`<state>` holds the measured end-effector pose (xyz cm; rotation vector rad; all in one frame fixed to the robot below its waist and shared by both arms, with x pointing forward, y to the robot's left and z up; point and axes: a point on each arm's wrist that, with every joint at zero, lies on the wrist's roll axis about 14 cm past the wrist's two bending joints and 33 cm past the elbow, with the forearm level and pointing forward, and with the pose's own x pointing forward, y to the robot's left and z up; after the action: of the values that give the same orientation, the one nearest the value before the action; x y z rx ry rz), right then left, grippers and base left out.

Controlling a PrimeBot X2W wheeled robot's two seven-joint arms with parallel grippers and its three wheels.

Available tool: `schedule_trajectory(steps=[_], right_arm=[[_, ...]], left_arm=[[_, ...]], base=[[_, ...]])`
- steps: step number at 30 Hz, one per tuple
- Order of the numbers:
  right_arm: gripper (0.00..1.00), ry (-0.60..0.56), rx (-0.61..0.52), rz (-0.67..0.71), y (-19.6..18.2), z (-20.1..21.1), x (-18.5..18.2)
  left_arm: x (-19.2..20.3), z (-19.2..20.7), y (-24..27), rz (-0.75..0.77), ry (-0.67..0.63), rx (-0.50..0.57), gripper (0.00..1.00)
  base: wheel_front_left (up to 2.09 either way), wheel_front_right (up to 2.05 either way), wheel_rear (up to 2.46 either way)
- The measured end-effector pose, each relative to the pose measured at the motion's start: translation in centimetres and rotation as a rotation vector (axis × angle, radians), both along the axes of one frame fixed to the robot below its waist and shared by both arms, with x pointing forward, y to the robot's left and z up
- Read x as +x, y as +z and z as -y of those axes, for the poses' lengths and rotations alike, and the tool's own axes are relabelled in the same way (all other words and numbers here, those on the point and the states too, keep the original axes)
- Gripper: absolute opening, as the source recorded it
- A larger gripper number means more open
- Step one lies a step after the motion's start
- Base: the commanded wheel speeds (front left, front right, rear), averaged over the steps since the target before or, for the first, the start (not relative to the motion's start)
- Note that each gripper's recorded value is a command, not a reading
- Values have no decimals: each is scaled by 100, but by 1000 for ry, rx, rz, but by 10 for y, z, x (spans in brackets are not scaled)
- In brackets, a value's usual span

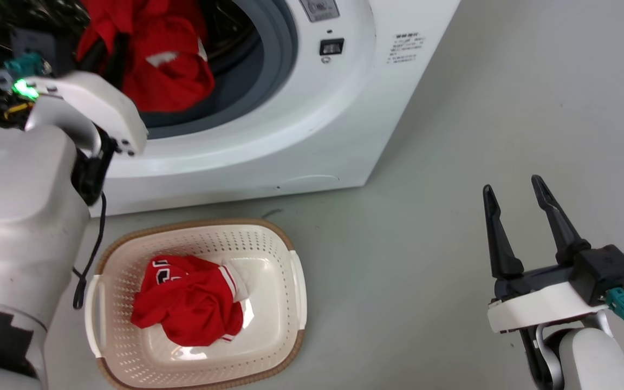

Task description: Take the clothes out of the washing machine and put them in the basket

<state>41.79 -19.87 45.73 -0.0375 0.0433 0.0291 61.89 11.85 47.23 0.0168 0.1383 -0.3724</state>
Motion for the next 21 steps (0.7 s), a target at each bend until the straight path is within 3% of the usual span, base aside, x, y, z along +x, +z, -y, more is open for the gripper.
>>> schedule_trajectory(steps=[5, 14, 21], right_arm=[[100, 15, 5, 40, 14, -5, 0], [100, 45, 15, 73, 26, -17, -1], [100, 66, 16, 72, 25, -24, 1]], left_arm=[[-24, -2, 19, 65, -11, 26, 0], [-75, 3, 42, 160, -26, -19, 0], [-121, 27, 1, 62, -110, -43, 0]], base=[[0, 0, 0], [0, 0, 0], [0, 0, 0]])
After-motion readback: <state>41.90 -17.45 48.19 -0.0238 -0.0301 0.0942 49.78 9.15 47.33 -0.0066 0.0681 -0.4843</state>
